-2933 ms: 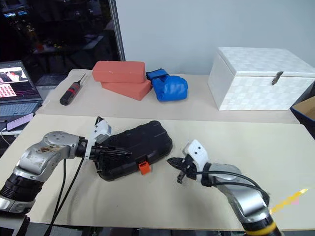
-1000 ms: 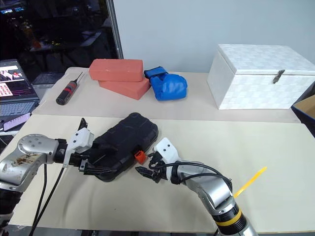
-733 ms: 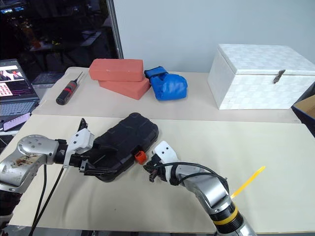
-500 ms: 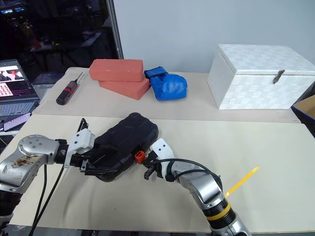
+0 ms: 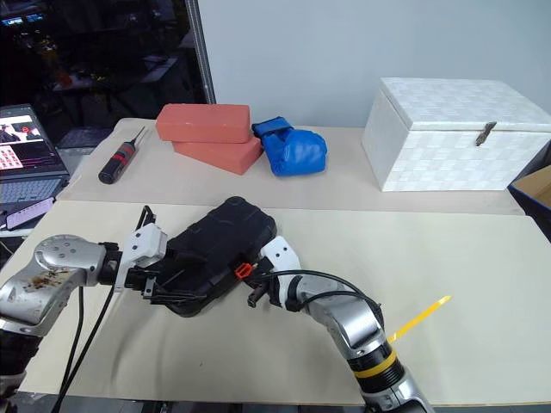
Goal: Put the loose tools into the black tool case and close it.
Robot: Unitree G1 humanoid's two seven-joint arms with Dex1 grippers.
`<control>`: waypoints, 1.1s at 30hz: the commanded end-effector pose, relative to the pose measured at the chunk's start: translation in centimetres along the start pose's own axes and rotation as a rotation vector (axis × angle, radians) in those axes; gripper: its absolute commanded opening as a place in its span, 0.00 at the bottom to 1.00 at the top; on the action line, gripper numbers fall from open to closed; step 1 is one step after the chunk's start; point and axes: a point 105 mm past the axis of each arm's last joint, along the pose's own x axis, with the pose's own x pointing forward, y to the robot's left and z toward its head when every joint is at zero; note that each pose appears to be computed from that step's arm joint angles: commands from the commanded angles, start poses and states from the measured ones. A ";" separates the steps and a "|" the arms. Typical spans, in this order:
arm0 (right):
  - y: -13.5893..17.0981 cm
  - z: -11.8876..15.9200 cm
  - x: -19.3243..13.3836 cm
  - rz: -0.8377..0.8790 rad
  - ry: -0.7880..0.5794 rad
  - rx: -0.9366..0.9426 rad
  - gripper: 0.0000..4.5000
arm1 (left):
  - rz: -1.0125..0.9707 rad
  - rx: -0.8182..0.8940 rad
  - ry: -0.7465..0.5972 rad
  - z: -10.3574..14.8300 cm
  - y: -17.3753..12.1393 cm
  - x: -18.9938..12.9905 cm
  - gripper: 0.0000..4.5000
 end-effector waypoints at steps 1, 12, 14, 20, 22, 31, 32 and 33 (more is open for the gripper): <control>1.1 4.2 -0.9 0.042 -0.155 -0.045 0.01 | -0.039 -0.069 0.081 -2.6 -1.0 1.1 0.91; 1.3 5.5 -0.4 0.067 -0.190 -0.015 0.01 | -0.057 -0.064 0.094 -2.9 -1.8 1.7 0.91; 1.4 5.9 -0.3 0.073 -0.205 -0.006 0.01 | -0.059 -0.066 0.096 -3.0 -1.9 1.8 0.91; 1.8 6.7 0.1 0.094 -0.232 -0.010 0.01 | -0.062 -0.080 0.118 -3.6 -2.1 2.0 0.91; 2.0 7.1 0.2 0.104 -0.251 -0.006 0.01 | -0.060 -0.088 0.127 -3.9 -2.1 2.0 0.91; 2.2 8.2 0.5 0.110 -0.290 -0.027 0.01 | -0.077 -0.114 0.165 -4.7 -2.7 2.0 0.91; 2.2 8.2 0.6 0.108 -0.290 -0.031 0.01 | -0.079 -0.116 0.171 -4.8 -2.8 2.0 0.91; 2.2 8.3 0.6 0.109 -0.291 -0.033 0.01 | -0.079 -0.116 0.173 -4.9 -2.8 2.0 0.91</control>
